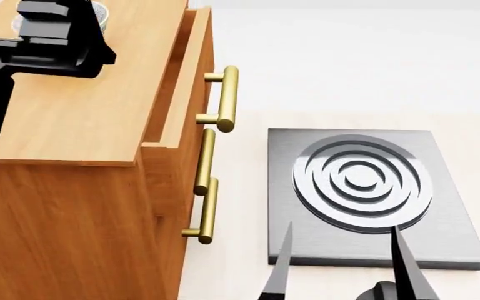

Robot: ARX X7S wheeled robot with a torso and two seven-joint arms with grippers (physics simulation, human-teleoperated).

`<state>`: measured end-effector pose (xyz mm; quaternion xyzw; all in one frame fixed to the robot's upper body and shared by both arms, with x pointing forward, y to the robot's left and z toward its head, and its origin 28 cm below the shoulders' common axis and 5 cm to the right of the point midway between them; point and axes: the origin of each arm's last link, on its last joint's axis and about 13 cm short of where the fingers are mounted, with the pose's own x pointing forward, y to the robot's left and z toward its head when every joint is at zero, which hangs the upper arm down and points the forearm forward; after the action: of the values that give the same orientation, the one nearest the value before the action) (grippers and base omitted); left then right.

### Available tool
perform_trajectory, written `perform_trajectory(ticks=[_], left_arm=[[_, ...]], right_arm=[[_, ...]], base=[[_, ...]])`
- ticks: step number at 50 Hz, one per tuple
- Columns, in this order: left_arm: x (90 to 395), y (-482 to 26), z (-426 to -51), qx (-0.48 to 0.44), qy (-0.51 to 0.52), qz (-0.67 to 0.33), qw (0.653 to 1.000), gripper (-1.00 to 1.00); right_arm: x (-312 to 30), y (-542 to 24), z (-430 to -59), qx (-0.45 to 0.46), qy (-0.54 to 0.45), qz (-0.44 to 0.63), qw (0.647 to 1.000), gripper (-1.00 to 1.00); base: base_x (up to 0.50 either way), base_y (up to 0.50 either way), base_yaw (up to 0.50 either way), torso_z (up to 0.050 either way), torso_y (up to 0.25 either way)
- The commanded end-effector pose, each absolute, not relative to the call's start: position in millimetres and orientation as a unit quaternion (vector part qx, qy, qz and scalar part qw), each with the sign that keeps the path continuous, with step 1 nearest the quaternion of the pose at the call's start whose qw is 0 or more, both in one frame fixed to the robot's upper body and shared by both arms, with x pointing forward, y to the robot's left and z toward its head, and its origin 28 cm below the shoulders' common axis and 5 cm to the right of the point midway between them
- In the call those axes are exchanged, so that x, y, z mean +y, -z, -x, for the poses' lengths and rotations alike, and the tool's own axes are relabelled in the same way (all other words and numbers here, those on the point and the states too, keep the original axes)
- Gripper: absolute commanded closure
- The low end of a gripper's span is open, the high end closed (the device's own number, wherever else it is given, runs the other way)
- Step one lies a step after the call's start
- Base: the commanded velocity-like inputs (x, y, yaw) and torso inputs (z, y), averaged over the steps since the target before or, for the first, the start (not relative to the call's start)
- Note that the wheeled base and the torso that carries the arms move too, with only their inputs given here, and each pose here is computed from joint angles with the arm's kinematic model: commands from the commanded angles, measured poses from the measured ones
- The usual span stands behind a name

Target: Pick the akita bowl on the wooden cabinet and place it on the plate.

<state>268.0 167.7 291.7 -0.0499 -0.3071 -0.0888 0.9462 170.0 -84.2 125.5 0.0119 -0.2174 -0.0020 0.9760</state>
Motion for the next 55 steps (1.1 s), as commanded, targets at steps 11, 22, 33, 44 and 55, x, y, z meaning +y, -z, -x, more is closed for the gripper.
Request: perform_trajectory(ticks=[11,22,33,44,55], left_arm=[[151,-340,-314,-0.307,0.104,0.07,0.944,-1.0],[157,-378,-330,-0.305,0.092,0.051,0.946,-1.0],[171,-419,-337,-0.291,0.068,0.041,0.953,-1.0],[182,-444,-350,-0.256,0.037,0.022,0.966,-1.0],[200,-466,-363,-0.203,-0.009,0.006,0.979,-1.0]], right_arm=[[-86,-126,-170,-0.219,0.002,-0.015,0.976,-1.0],[-84,-127,-168,-0.219,-0.003,-0.015,0.975,-1.0],[-84,-130,-167,-0.224,-0.005,-0.017,0.974,-1.0],[-83,-130,-167,-0.225,-0.007,-0.018,0.974,-1.0],[-84,-130,-166,-0.226,-0.007,-0.021,0.974,-1.0]], base=[[0.0,0.0,0.0,0.0,0.0],[0.0,0.0,0.0,0.0,0.0],[0.0,0.0,0.0,0.0,0.0],[0.0,0.0,0.0,0.0,0.0],[0.0,0.0,0.0,0.0,0.0]])
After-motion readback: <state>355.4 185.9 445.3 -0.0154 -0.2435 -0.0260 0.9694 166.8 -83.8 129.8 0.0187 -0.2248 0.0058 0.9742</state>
